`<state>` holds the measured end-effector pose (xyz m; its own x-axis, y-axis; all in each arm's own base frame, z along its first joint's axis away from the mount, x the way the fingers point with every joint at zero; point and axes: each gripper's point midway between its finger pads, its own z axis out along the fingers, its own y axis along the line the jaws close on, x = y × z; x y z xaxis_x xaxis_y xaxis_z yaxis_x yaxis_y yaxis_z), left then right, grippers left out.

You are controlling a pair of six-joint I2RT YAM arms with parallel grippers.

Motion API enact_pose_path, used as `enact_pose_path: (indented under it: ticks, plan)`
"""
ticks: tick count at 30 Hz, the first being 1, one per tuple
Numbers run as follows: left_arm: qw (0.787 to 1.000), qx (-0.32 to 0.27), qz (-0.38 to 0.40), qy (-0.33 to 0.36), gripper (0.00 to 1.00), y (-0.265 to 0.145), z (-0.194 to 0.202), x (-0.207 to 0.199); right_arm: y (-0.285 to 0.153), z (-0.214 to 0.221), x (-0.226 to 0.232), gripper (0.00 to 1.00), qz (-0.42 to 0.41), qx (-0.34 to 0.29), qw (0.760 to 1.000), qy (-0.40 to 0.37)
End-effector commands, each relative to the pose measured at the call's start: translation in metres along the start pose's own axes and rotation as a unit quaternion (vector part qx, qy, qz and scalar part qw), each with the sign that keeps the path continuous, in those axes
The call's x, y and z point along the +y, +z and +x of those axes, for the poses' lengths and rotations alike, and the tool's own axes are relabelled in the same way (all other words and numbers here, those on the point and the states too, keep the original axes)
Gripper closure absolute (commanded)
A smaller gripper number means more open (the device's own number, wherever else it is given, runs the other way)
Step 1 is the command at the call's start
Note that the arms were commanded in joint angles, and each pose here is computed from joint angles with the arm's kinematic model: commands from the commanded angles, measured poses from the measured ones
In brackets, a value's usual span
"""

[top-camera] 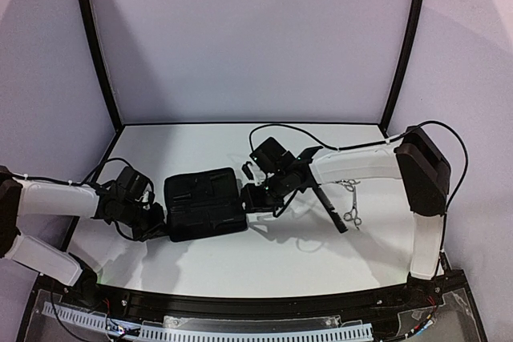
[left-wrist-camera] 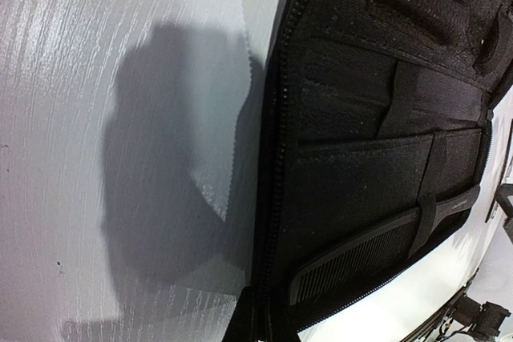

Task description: Sort the hair-cutting tools

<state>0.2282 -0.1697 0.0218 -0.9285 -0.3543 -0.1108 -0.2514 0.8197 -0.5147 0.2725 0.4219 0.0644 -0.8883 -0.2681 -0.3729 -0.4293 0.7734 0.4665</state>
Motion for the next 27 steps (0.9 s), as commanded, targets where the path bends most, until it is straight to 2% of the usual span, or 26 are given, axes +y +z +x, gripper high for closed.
enact_pose_path:
  ticks: [1,27]
  plan:
    - [1.000,0.006,0.000,0.003,0.99,0.002,0.005,0.004,-0.001,-0.006,0.011,0.54,0.023,-0.009,0.999,-0.026]
    - [1.000,0.012,0.009,-0.001,0.99,0.002,0.009,0.002,0.027,0.016,0.007,0.63,0.091,0.025,0.995,-0.038]
